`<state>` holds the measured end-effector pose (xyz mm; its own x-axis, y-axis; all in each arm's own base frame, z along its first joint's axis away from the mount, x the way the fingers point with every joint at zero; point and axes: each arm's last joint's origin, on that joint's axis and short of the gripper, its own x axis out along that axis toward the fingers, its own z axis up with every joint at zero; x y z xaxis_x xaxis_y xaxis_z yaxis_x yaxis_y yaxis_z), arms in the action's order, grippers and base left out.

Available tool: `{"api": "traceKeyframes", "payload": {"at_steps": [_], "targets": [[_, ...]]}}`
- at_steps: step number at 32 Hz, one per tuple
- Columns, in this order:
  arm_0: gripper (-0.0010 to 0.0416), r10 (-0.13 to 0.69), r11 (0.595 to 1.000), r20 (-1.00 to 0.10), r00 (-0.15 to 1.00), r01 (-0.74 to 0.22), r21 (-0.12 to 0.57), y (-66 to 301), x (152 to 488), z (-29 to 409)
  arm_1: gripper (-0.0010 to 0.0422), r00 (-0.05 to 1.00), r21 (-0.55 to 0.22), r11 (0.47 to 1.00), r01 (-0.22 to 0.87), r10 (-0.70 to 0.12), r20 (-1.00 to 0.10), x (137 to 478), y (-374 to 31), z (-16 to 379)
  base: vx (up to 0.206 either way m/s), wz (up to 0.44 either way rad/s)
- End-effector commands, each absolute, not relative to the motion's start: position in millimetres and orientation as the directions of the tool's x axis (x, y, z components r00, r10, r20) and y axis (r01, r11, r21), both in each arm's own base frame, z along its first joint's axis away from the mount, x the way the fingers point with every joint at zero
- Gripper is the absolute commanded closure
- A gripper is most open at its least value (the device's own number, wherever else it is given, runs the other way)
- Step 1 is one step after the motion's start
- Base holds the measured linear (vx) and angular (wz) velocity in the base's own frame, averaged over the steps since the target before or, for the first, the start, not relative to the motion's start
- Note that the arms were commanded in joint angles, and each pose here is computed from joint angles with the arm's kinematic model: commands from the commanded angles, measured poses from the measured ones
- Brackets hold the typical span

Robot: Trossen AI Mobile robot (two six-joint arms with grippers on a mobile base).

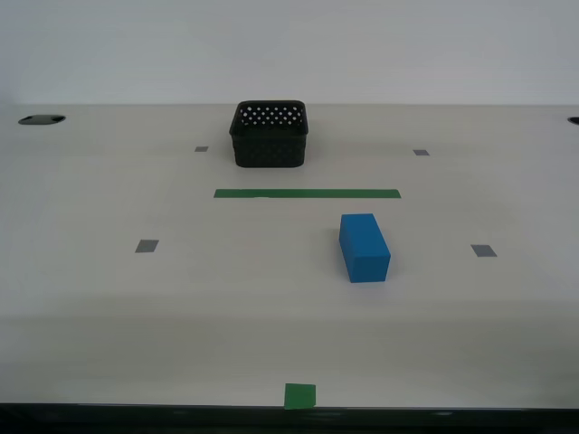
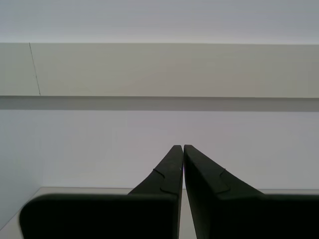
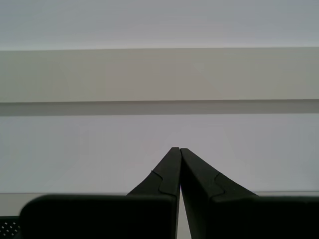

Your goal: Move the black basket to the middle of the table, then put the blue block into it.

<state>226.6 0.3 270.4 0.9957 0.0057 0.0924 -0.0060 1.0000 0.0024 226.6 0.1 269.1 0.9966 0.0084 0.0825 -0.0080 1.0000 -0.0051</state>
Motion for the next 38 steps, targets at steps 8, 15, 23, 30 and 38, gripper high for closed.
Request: {"api": "traceKeyframes", "payload": {"at_steps": [8, 15, 23, 30, 38], "targets": [[0.0405, 0.006, 1.0, 0.096, 0.995, -0.007, 0.002, 0, 227, 271, 0.0412, 0.996, -0.004, 1.0, -0.006, 0.006, 0.091, 227, 0, 270, 0.0, 0.0], [0.0405, 0.006, 1.0, 0.096, 0.995, -0.007, 0.002, 0, 227, 271, 0.0412, 0.996, -0.004, 1.0, -0.007, 0.007, 0.092, 227, 0, 270, 0.0, 0.0], [0.0405, 0.007, 1.0, 0.098, 0.995, -0.007, 0.003, 0, 227, 271, 0.0412, 0.997, -0.055, 0.998, -0.001, 0.006, 0.083, 227, 0, 272, 0.0, 0.0], [0.0405, 0.008, 1.0, 0.119, 0.993, -0.009, 0.007, 0, 229, 281, 0.0412, 0.995, -0.085, 0.996, -0.01, 0.002, -0.096, 233, -1, 282, 0.0, 0.0], [0.0405, 0.01, 1.0, -0.09, 0.996, -0.009, 0.008, 1, 238, 300, 0.0412, 0.958, -0.079, 0.996, 0.034, -0.055, -0.281, 244, -16, 303, 0.0, 0.0]]}}
